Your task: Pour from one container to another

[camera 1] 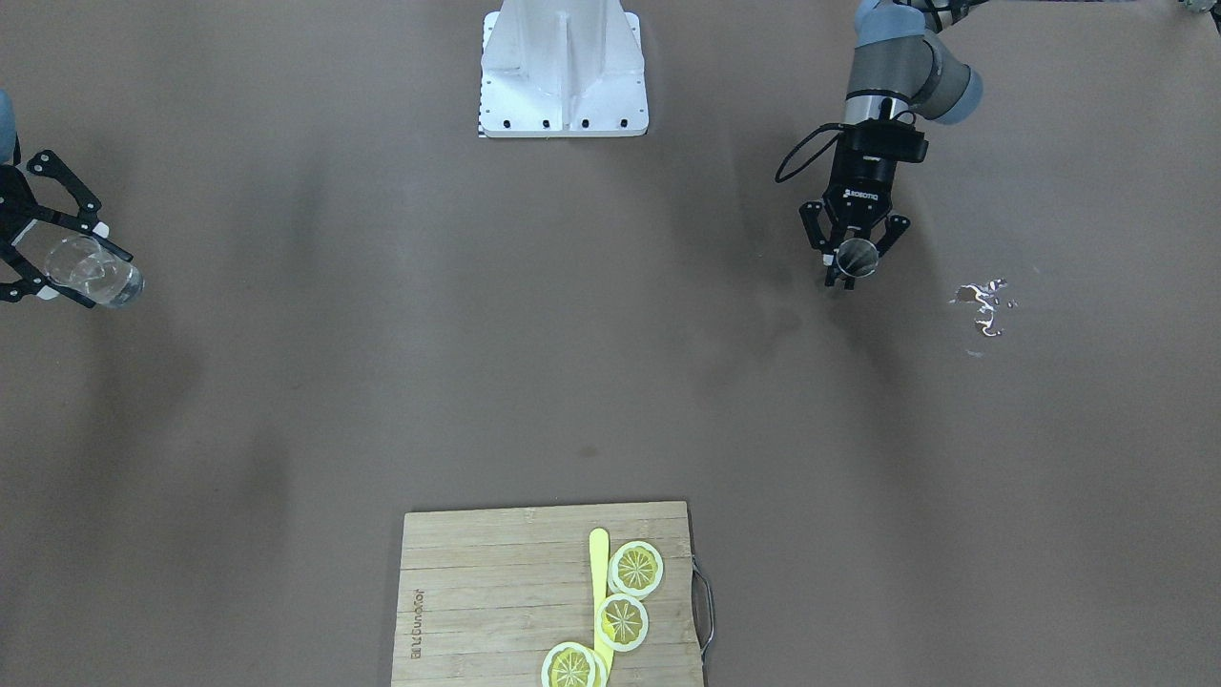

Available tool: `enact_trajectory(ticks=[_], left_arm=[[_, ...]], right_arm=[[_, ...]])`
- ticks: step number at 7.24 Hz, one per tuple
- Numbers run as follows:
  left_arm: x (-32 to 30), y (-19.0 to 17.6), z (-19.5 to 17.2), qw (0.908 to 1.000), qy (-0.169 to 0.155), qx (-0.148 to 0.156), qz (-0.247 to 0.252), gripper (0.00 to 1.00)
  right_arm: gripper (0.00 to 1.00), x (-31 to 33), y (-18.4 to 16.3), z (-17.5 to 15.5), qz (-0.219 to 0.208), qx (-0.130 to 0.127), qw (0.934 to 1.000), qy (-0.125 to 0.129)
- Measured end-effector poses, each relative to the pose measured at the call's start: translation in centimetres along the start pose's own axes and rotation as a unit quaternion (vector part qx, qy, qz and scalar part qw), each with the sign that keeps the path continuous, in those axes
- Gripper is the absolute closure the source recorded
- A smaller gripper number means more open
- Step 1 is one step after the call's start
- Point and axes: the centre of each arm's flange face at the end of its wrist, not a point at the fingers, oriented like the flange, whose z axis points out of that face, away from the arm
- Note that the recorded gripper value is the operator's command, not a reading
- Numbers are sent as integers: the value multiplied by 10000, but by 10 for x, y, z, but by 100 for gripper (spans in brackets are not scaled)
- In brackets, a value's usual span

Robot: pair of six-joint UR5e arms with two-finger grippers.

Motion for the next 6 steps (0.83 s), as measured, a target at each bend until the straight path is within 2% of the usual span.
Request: enact_trajectory(ticks=[1, 3, 5, 6], left_arm=[[30, -11, 4, 9984, 503, -73, 260, 100], [94, -32, 19, 9862, 1422, -169, 836, 100], [150, -55, 45, 9647, 2086, -78, 1607, 100], [171, -76, 65, 9506, 2405, -27, 1965, 100]], right_arm=[[100, -5, -4, -2, -48, 12, 10000, -82], [100, -17, -9, 3, -136, 4, 9996, -260], [100, -32, -12, 14, -250, -20, 9987, -434], [100, -41, -18, 29, -339, -61, 9978, -563]])
